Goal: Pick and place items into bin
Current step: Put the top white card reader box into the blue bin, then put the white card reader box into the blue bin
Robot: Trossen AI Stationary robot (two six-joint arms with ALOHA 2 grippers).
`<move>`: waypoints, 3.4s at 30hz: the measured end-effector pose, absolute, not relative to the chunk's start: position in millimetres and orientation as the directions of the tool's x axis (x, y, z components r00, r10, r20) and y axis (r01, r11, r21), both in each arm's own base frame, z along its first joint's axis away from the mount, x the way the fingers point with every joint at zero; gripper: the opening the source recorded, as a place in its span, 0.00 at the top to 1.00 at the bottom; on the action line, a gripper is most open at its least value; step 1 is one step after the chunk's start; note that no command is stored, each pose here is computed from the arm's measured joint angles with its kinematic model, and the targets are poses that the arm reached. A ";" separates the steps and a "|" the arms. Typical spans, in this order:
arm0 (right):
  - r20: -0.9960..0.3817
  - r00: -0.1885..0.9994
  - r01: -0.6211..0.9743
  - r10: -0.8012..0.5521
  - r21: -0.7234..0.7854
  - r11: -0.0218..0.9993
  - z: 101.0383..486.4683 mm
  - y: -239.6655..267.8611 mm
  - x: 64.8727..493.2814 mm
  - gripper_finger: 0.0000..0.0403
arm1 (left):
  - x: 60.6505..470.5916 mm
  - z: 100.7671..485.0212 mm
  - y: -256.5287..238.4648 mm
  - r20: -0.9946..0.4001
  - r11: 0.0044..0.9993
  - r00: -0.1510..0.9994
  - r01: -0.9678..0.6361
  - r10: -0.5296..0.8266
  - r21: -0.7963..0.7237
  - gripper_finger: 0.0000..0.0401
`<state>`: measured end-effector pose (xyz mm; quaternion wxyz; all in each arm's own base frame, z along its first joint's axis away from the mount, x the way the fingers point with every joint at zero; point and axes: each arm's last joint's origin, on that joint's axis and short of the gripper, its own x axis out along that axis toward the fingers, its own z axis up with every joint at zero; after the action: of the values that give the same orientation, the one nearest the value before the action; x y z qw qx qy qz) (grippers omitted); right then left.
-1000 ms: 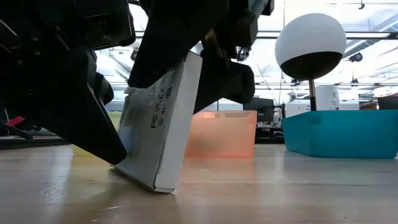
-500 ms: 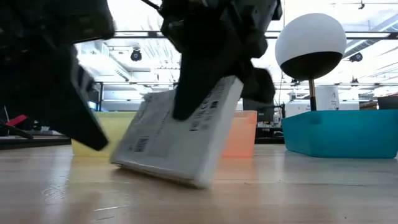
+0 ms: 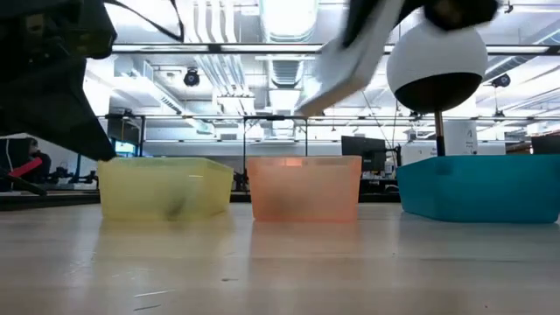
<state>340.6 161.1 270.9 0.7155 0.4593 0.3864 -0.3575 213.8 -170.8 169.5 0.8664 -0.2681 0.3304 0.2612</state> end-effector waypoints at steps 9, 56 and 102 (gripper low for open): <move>-0.925 0.163 0.987 -0.344 0.156 0.047 293.6 131.1 276.8 0.90 | 179.7 179.5 -137.2 -0.655 0.744 0.702 -0.589 0.278 -0.316 0.97; -0.999 0.035 0.865 -0.033 0.014 0.502 238.8 89.4 217.1 0.77 | 163.5 182.2 -118.3 -0.598 0.752 0.769 -0.528 0.227 -0.394 0.97; -0.835 0.506 0.693 0.216 0.543 0.474 135.0 231.9 134.9 0.44 | 407.2 178.9 -198.3 -0.502 0.798 0.842 -0.162 -0.194 -0.580 0.97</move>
<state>134.9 231.9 135.0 0.7193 0.4854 0.4684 -0.1658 407.2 -198.3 178.9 0.9057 -0.3177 0.2805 -0.0090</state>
